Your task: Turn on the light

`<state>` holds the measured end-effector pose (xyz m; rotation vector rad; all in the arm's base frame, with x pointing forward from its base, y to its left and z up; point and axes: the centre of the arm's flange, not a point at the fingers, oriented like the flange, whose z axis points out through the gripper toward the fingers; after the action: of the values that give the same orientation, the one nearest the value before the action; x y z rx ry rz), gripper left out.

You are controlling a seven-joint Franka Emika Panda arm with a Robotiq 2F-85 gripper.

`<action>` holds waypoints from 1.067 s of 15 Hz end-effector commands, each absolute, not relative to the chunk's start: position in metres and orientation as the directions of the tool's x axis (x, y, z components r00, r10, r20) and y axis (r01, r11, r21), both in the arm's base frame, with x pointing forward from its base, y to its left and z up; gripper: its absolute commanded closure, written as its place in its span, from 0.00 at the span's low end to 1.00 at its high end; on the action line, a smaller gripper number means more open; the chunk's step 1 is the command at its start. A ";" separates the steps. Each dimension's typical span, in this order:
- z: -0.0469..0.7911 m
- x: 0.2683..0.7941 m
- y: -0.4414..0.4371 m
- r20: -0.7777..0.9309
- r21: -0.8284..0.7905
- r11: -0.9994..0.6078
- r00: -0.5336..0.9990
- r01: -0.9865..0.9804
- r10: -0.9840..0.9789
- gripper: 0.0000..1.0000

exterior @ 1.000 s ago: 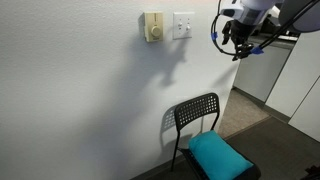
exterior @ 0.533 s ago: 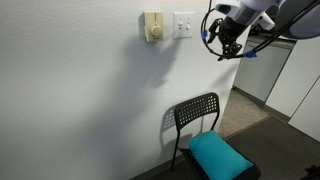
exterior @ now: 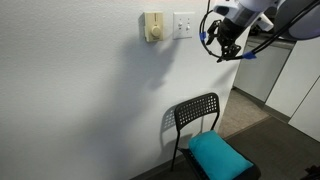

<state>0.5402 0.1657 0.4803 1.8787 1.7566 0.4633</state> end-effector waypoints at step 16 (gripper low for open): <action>0.485 0.646 0.164 -0.082 0.596 -0.041 0.111 0.802 0.990 0.00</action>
<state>0.6264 0.1623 0.4941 1.8831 1.7524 0.4577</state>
